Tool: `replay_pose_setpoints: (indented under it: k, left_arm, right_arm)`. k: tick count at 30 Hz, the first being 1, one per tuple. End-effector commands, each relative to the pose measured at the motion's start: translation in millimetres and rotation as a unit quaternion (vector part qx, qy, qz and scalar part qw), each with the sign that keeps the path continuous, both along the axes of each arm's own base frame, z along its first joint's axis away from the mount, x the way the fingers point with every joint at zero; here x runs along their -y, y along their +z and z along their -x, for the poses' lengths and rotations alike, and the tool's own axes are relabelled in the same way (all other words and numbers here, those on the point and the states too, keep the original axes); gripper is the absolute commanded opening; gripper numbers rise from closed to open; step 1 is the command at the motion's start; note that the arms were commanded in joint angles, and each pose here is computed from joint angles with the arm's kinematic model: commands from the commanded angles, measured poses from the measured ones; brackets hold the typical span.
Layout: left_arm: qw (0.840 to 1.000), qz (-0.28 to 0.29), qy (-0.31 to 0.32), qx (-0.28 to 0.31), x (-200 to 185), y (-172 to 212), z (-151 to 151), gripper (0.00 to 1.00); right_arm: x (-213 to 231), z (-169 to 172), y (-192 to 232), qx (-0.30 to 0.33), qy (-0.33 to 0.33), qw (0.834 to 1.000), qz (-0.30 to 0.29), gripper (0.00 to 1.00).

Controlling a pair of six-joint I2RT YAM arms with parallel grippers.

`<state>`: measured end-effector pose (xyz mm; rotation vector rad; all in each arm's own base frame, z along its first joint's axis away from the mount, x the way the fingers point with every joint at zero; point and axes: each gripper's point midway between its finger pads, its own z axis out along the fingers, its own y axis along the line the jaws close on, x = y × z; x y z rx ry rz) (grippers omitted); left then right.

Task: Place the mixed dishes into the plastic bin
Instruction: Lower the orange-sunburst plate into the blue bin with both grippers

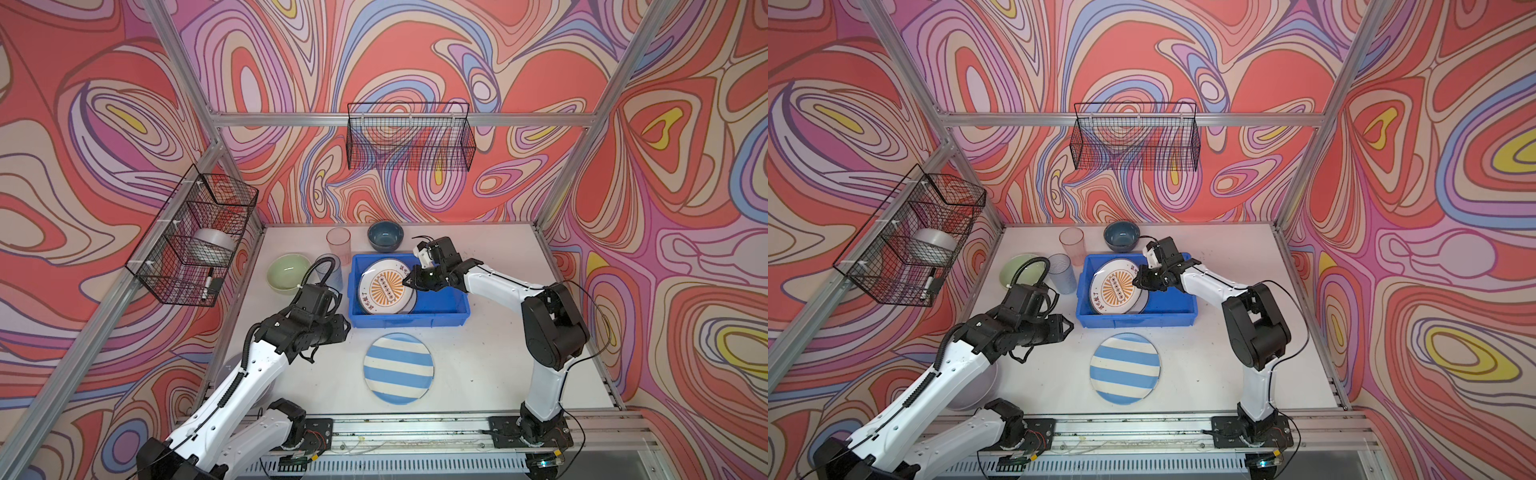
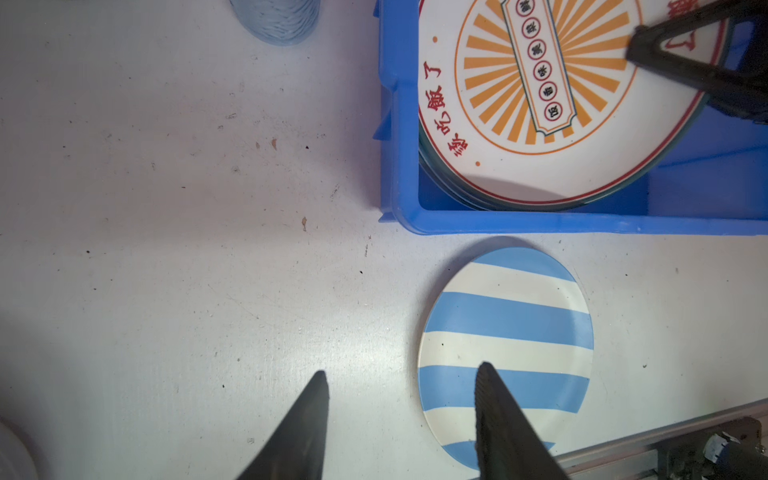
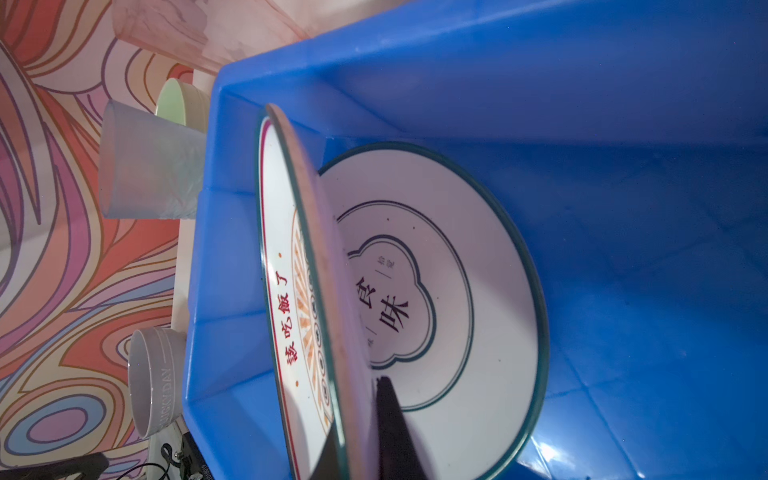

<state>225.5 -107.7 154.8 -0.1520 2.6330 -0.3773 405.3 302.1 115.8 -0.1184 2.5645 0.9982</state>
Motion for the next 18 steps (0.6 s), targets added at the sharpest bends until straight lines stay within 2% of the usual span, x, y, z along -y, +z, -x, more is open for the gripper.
replay_pose_setpoints:
  k: [1,8,18]
  left_arm:
    - [1.000,-0.001,0.001,-0.006,-1.1,-4.7,1.4,0.49]
    - [1.000,0.007,0.005,-0.007,1.7,-9.1,-1.0,0.49]
    - [1.000,0.010,0.007,0.003,7.9,-15.5,-17.1,0.48]
  right_arm:
    - [-10.0,-12.8,15.1,0.022,0.006,0.999,-0.027,0.00]
    - [-10.7,-9.5,1.0,0.002,0.005,1.000,-0.029,0.01]
    - [-2.5,-1.5,-9.9,-0.010,0.003,1.000,-0.007,0.25]
